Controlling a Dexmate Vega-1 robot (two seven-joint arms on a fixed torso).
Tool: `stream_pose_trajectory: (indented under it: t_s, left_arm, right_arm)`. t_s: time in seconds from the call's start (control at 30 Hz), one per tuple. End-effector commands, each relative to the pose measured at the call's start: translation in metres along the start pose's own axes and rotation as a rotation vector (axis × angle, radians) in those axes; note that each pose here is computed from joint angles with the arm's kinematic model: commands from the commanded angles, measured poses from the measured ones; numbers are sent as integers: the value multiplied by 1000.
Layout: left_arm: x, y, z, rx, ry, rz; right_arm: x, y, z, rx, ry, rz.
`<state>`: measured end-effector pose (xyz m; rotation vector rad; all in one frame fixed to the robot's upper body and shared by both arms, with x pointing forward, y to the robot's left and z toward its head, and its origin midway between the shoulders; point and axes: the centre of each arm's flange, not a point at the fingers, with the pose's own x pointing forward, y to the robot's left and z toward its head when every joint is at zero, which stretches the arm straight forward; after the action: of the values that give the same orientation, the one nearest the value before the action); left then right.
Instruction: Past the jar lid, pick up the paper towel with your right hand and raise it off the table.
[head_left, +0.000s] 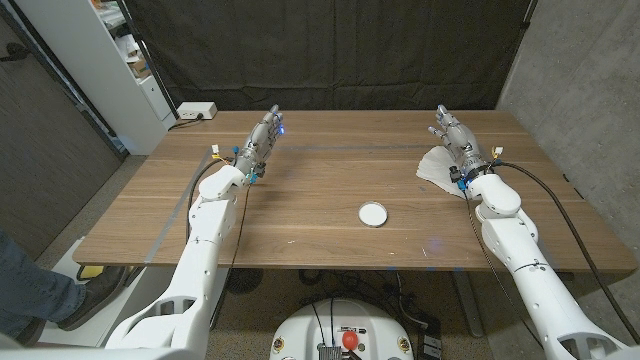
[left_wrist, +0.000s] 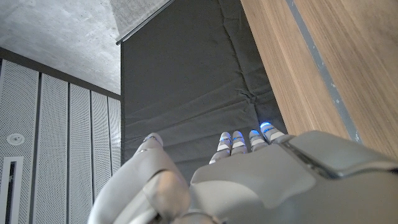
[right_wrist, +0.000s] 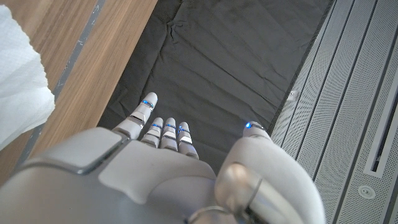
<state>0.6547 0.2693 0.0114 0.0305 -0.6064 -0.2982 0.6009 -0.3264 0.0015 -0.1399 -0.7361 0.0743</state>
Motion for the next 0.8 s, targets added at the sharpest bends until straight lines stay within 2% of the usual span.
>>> stream_pose_trajectory:
  t_s: [0.03,0.8]
  left_arm:
    - [-1,-3,6,5,-17,-7]
    - [-7,-6,12,11,-28,-31]
  right_arm:
    - [-8,-3,8,-52,-7,-17]
    - [-16,-4,19,-114,-21,-26]
